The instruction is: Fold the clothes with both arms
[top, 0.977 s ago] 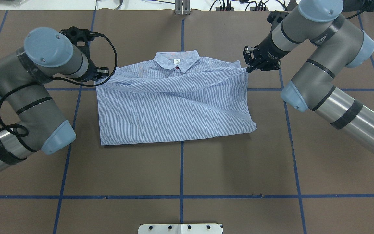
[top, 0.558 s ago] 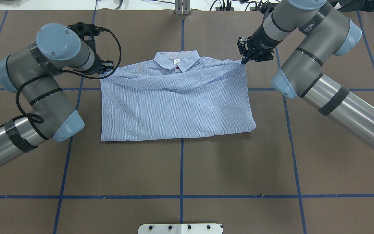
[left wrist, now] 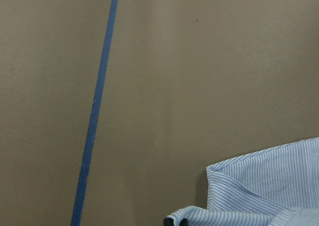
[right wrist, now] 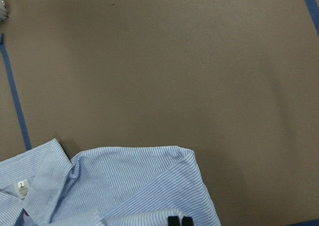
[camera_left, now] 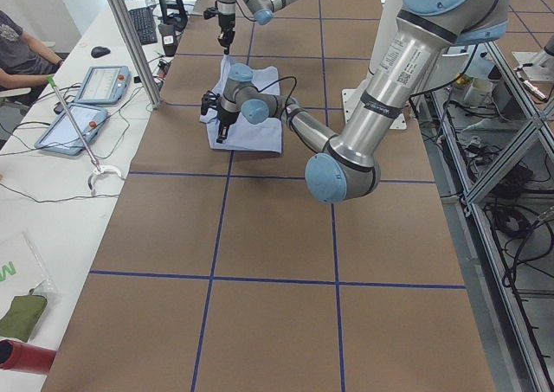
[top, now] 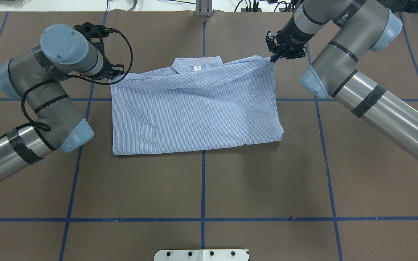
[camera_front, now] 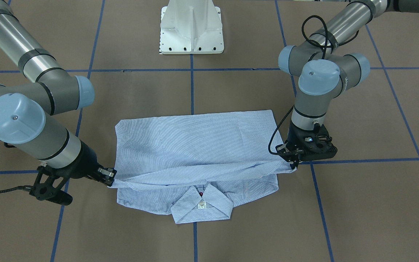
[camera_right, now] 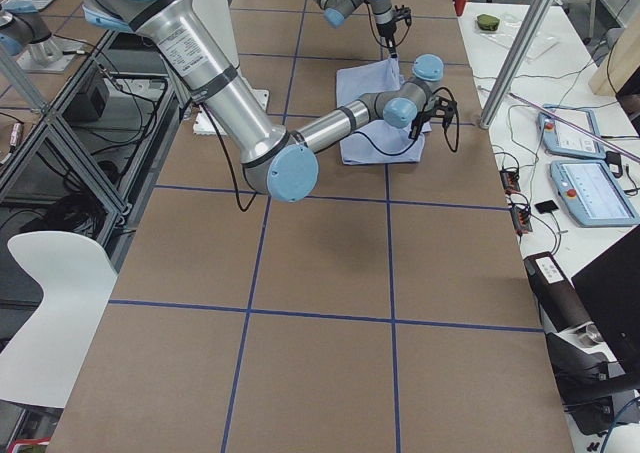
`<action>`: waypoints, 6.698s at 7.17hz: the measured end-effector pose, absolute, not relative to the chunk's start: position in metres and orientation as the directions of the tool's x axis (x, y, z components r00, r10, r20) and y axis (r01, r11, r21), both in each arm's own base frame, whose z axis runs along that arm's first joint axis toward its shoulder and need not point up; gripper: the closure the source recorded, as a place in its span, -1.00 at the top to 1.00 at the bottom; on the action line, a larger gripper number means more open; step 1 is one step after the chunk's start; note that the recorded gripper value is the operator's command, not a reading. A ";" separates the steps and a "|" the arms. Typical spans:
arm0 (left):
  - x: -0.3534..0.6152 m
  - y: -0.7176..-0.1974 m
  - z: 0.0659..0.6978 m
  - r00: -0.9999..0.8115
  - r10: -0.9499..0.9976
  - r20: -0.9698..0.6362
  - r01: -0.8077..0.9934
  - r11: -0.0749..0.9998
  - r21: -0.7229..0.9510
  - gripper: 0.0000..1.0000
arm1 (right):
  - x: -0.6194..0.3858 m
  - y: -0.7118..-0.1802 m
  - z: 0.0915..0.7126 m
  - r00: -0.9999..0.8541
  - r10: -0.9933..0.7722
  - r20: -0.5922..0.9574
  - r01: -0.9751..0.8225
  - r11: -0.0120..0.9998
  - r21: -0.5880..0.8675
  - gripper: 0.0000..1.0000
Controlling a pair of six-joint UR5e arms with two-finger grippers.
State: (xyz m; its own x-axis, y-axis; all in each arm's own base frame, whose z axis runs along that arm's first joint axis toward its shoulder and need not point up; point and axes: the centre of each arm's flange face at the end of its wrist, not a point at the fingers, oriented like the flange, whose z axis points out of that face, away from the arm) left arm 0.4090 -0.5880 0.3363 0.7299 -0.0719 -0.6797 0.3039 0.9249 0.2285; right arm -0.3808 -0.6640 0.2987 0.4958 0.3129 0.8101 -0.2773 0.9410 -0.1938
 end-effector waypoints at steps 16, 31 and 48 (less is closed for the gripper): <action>0.338 -0.578 0.297 0.660 -0.074 -0.748 0.344 0.915 0.213 1.00 | -0.445 -0.494 0.390 0.594 0.128 0.795 -0.041 0.991 -0.129 0.22; 0.336 -0.579 0.297 0.660 -0.077 -0.748 0.349 0.912 0.214 1.00 | -0.443 -0.504 0.384 0.588 0.135 0.798 -0.056 0.990 -0.126 -1.00; 0.325 -0.533 0.279 0.598 -0.096 -0.796 0.380 0.908 0.176 1.00 | -0.341 -0.208 0.391 0.645 0.285 0.710 0.186 0.842 -0.507 1.00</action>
